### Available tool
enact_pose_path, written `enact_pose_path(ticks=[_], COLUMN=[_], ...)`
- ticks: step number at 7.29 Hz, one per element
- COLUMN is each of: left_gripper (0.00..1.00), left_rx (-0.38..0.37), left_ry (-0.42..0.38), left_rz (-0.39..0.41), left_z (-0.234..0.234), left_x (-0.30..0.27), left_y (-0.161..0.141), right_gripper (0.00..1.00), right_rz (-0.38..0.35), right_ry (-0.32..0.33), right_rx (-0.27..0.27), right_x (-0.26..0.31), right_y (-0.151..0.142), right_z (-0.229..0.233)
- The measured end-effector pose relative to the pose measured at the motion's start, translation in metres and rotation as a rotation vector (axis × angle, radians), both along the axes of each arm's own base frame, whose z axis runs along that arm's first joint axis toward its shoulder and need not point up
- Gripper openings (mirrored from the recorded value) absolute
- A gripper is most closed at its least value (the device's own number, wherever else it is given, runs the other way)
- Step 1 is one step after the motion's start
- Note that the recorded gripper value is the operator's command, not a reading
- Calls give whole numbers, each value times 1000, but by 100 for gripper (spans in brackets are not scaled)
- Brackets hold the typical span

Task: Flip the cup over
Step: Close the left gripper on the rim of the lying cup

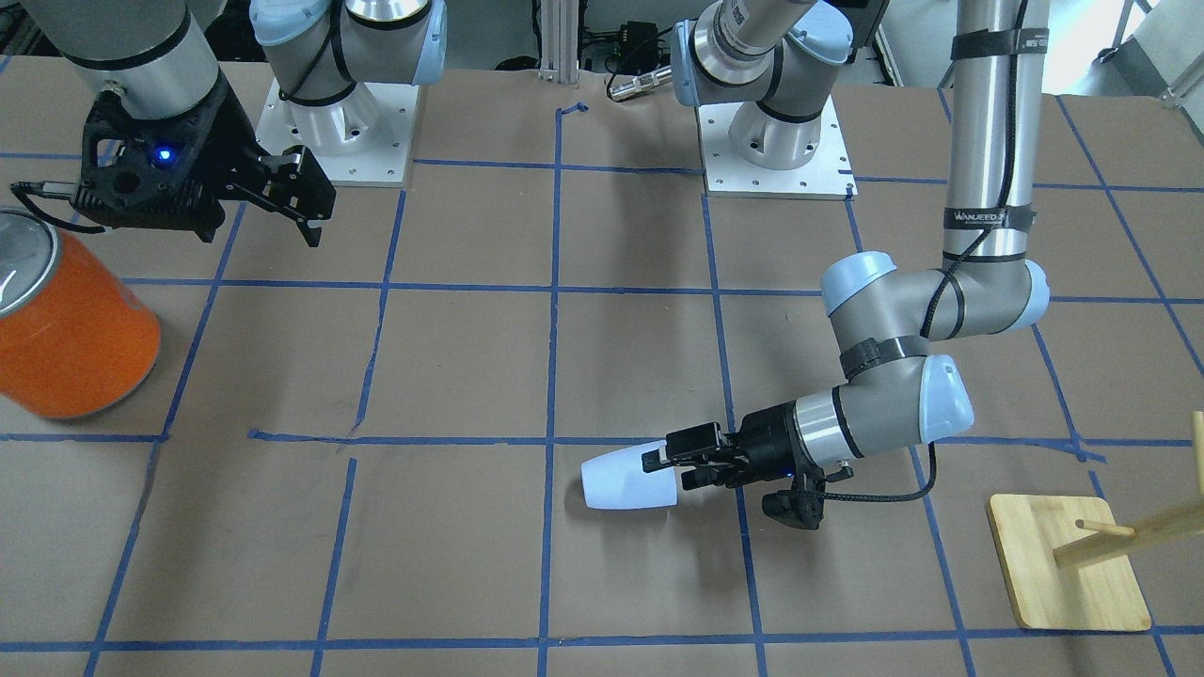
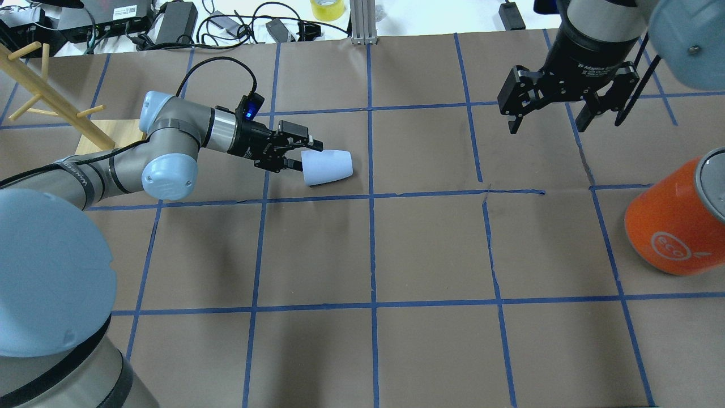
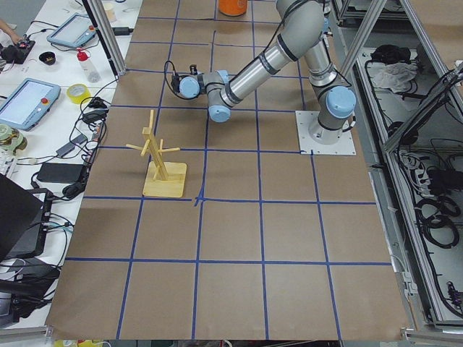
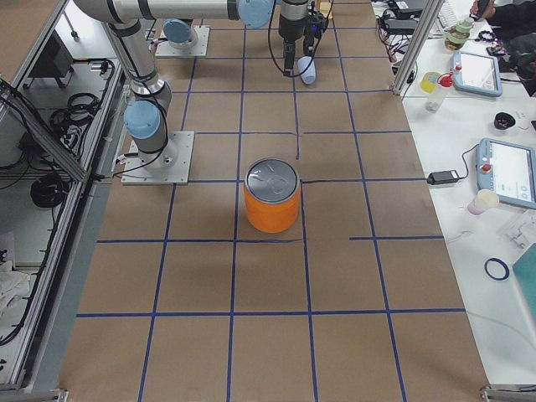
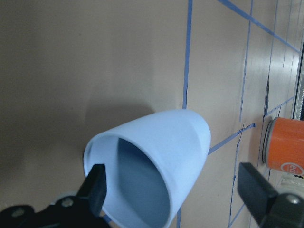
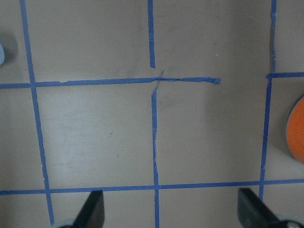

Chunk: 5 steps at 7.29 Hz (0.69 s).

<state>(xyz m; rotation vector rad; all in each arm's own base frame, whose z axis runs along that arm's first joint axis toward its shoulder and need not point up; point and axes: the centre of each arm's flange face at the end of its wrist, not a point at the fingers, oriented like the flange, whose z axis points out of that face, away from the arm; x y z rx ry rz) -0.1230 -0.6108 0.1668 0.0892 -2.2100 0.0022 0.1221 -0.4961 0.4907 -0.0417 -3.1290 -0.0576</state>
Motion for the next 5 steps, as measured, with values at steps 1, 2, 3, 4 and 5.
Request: enact_pose_path(ticks=[1,2,3,4,5], left_gripper=[77,52,24,15,9], left_rx=[10,12,10,5,1], left_ry=[8,11,12,11,9], left_rz=[5,7,8,7,7], left_z=[0,1,3,4,6], left_x=[-3,-4,-5,-5,-6], left_y=[0,0,-1,-1,-1], right_gripper=[100,100,100,100,100], right_rz=[0,1,1,3,4], right_ry=[0,0,0,0,0], right_rx=[-8,-16,-20,-21,-22], right_x=[0,0,0,0,0], right_y=[-1,-2,-2,-2,-2], right_z=[0,-1,-1,-1,-1])
